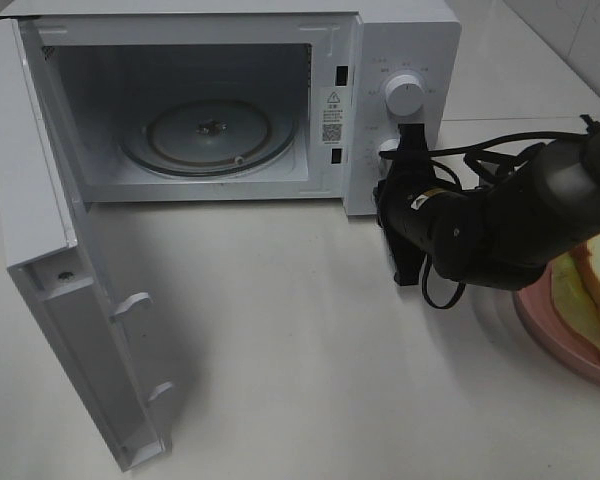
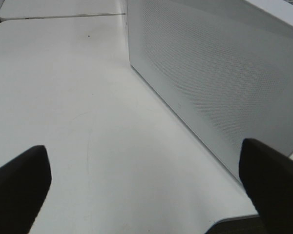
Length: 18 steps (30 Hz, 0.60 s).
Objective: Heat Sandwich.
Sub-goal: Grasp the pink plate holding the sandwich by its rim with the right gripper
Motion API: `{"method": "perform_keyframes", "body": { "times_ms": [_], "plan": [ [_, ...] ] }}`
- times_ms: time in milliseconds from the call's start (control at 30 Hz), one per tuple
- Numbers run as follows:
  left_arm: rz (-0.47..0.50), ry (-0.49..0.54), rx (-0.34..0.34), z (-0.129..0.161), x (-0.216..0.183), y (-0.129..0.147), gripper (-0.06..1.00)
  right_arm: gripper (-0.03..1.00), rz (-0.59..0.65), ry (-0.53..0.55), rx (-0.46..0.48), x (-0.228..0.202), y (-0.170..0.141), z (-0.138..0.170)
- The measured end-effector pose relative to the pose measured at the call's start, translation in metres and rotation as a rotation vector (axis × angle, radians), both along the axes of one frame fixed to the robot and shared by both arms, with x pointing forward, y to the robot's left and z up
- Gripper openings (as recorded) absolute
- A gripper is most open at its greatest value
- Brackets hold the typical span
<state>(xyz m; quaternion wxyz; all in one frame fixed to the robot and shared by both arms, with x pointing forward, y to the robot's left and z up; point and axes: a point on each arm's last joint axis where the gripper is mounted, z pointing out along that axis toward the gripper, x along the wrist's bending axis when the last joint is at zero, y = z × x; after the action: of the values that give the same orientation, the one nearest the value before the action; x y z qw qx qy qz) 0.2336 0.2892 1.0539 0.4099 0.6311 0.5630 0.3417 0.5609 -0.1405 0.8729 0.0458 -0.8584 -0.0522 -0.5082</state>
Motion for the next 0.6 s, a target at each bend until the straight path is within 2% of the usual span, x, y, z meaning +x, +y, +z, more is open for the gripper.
{"method": "perform_keyframes", "body": {
  "times_ms": [367,567,600],
  "plan": [
    [0.000,0.000,0.000,0.000,0.000,0.000,0.99,0.01,0.083,0.061,-0.023,-0.028,-0.007,0.015],
    [0.000,0.000,0.000,0.000,0.000,0.000,0.99,0.02,0.221,0.106,-0.110,-0.037,-0.004,0.027],
    [0.000,0.000,0.000,0.000,0.000,0.000,0.99,0.02,0.298,0.107,-0.175,-0.041,-0.003,0.033]
  ]
}}
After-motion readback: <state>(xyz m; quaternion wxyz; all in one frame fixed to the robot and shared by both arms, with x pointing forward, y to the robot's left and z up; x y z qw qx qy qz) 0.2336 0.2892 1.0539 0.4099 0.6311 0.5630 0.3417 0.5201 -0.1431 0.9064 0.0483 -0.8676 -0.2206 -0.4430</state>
